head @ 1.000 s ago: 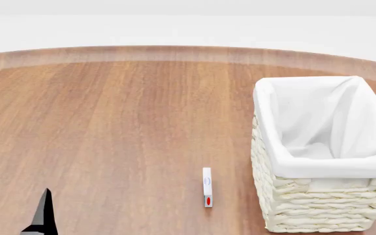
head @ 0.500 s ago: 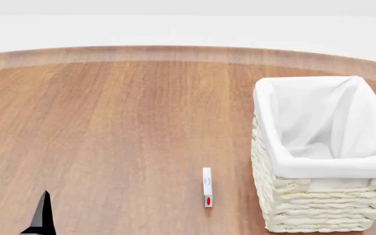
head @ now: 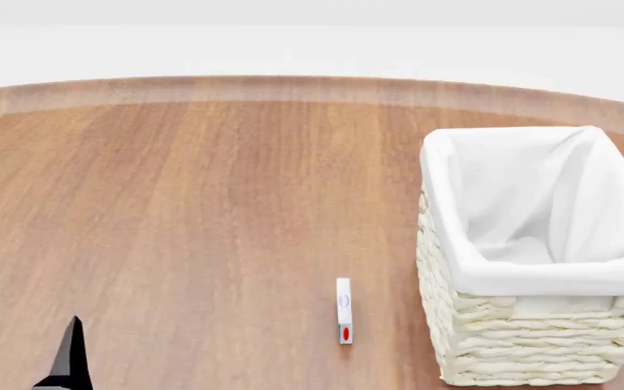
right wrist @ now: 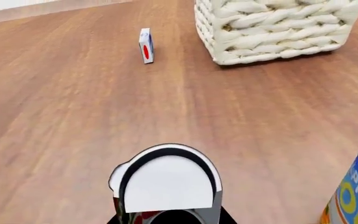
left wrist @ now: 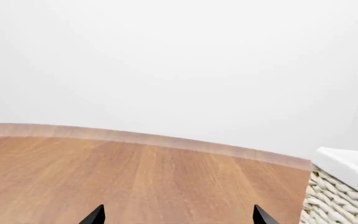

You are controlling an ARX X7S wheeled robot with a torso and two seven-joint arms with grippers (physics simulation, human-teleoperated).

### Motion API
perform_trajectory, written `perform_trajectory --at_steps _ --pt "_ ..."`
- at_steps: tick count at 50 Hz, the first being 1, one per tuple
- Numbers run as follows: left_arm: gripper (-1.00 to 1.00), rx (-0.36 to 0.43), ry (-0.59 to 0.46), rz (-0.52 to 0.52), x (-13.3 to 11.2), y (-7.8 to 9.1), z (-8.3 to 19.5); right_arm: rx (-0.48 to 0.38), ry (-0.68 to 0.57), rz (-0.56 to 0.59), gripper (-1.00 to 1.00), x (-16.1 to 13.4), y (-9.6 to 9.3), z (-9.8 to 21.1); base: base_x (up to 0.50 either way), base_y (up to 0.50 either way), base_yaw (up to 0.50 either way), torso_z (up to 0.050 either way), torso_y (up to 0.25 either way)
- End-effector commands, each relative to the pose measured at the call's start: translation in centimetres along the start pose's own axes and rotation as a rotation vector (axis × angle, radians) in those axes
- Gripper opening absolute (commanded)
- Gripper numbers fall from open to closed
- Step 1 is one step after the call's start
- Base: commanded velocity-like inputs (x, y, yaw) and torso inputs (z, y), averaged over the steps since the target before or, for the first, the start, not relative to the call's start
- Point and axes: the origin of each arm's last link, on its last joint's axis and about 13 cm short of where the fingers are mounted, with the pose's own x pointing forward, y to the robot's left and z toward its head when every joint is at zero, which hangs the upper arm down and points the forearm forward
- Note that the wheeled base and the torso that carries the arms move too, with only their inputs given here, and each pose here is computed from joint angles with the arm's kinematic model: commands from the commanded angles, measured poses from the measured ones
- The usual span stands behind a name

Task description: Pick up the tomato sauce, and put it in the basket.

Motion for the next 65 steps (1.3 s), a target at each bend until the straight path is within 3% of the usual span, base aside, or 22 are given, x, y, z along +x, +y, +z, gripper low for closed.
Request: perform_trajectory --at_steps 1,11,22,30,41,46,58,65 --pt "1.00 0.000 0.002 0.008 -0.1 0.1 0.0 -0.051 -0.034 0.083 -1.00 0.8 1.6 1.3 0.00 0.00 0.00 0.000 0.000" --pt "1.00 -0.004 0.003 0.012 -0.5 0.2 0.0 -0.058 -0.089 0.226 -1.00 2.8 4.2 3.5 0.00 0.00 0.00 0.000 0.000" --pt "1.00 -0.009 0.006 0.015 -0.4 0.3 -0.3 -0.074 -0.104 0.242 -1.00 5.0 5.2 5.9 0.00 0.00 0.00 0.000 0.000" --pt "1.00 -0.010 0.011 0.018 -0.4 0.4 -0.3 -0.077 -0.110 0.247 -1.00 6.7 5.3 7.8 0.00 0.00 0.00 0.000 0.000" --pt "1.00 -0.019 0.019 0.014 -0.6 0.4 -0.6 -0.202 -0.137 0.210 -1.00 9.5 4.6 11.6 0.00 0.00 0.00 0.000 0.000" --pt "1.00 -0.032 0.017 0.004 -0.6 0.2 -0.5 -0.309 -0.115 0.190 -1.00 11.3 3.9 13.0 0.00 0.00 0.00 0.000 0.000" --pt "1.00 -0.029 0.017 0.003 -0.7 0.1 -0.5 -0.317 -0.109 0.171 -1.00 14.7 3.3 16.9 0.00 0.00 0.00 0.000 0.001" --pt "1.00 -0.029 0.017 0.002 -0.7 0.1 -0.5 -0.337 -0.103 0.173 -1.00 14.7 3.5 17.3 0.00 0.00 0.00 0.000 0.000"
